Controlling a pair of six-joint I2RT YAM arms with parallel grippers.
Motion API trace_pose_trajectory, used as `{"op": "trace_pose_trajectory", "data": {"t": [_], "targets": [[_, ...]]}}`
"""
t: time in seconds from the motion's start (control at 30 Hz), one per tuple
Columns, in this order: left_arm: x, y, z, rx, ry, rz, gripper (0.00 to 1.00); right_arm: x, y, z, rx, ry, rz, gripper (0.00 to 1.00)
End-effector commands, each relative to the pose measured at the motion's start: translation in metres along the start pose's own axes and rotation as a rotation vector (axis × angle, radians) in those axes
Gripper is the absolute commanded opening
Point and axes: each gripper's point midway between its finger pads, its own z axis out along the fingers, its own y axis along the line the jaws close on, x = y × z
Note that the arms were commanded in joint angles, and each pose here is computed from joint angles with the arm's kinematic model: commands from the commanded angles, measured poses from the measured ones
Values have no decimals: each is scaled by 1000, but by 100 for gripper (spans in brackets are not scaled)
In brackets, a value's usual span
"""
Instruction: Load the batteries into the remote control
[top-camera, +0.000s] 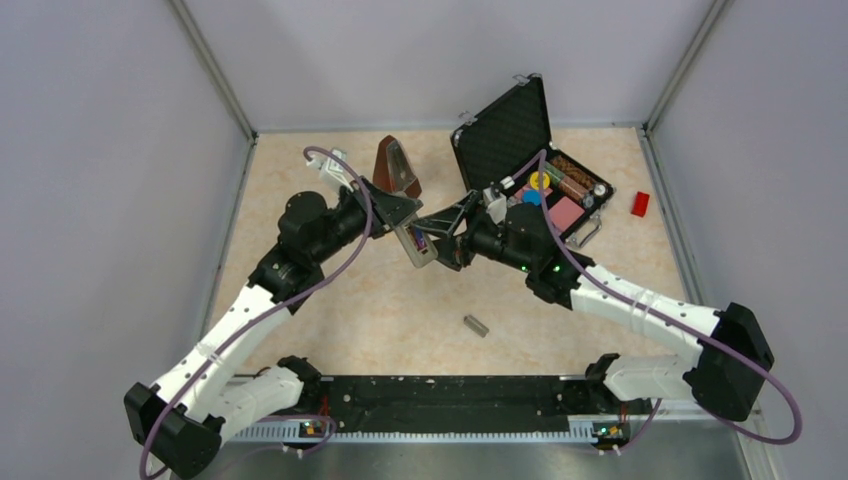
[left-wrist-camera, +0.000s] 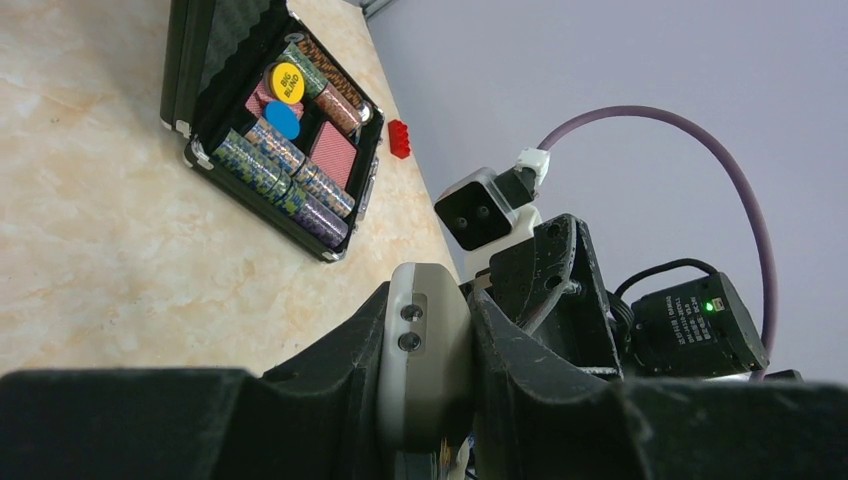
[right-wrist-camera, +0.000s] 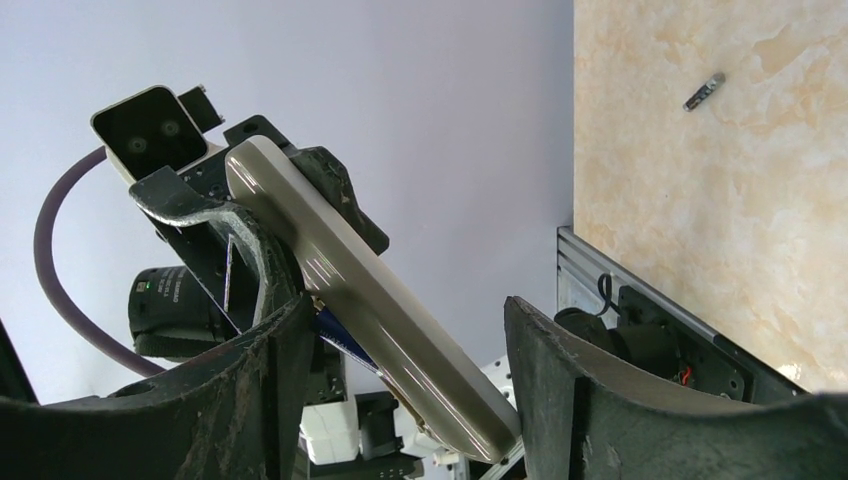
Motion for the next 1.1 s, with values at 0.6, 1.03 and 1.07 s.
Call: {"op": "trace_pose_trajectory", "data": {"t": [0.6,1.03,1.07], "targets": [[-35,-70,-20,123,-44,-200,0,5,23,4,-82,43,-98,33],[-63,-83,-39,169,-155,-342,0,6,10,0,-41,49,-150,29],[-65,-84,-41,180,-163,-360,0,4,9,0,-35,43,-166,29]]}}
